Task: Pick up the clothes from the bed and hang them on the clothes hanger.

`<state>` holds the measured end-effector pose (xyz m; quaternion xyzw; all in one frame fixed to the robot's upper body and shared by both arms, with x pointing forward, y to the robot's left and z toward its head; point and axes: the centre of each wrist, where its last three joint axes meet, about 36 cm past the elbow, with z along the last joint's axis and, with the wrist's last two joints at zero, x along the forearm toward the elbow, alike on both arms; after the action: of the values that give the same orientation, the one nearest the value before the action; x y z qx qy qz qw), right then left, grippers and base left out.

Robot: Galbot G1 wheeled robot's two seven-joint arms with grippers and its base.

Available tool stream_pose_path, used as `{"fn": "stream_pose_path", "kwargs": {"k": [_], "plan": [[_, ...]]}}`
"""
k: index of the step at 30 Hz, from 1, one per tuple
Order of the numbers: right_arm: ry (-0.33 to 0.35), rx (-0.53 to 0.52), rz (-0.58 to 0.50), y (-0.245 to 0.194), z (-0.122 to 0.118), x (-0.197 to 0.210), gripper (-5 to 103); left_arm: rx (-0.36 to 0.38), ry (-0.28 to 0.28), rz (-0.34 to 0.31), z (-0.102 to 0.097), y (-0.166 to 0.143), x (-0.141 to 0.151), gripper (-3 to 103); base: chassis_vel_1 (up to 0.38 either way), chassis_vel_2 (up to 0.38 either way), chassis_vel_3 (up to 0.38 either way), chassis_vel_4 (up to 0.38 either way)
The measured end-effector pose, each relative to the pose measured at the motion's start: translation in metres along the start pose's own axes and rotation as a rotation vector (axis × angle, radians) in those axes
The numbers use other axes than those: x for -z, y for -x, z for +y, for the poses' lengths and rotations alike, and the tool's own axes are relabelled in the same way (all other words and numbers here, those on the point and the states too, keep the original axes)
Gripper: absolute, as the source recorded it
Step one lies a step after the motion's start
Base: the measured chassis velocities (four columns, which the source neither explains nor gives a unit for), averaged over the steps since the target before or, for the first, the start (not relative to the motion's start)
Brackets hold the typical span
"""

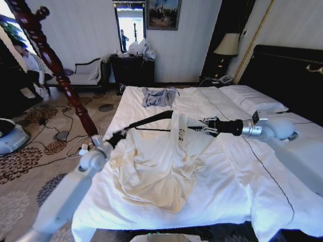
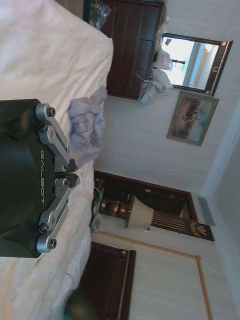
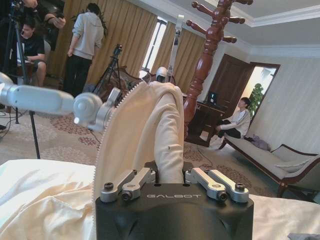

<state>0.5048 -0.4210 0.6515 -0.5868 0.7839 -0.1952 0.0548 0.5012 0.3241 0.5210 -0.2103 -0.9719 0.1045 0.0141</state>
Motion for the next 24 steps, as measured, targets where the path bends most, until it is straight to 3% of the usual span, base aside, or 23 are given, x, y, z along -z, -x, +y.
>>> {"fn": "stream_pose_path", "kwargs": {"k": [6,11,18,24], "plan": [[-0.005,-0.005,0.001,0.002,0.001,0.0,20,-0.011,-0.004,-0.039,0.001,0.001,0.04,0,0.0,0.0,0.0,0.0],[0.001,0.0,-0.033,0.014,0.007,0.001,20,-0.053,0.004,-0.077,-0.011,0.008,0.089,0,0.0,0.0,0.0,0.0],[0.004,0.004,-0.051,0.026,0.015,0.002,20,-0.074,0.015,-0.093,-0.021,0.012,0.121,0,0.0,0.0,0.0,0.0],[-0.002,-0.035,-0.003,0.028,0.02,0.0,20,-0.105,0.018,-0.121,-0.038,-0.001,0.139,0,0.0,0.0,0.0,0.0]]}}
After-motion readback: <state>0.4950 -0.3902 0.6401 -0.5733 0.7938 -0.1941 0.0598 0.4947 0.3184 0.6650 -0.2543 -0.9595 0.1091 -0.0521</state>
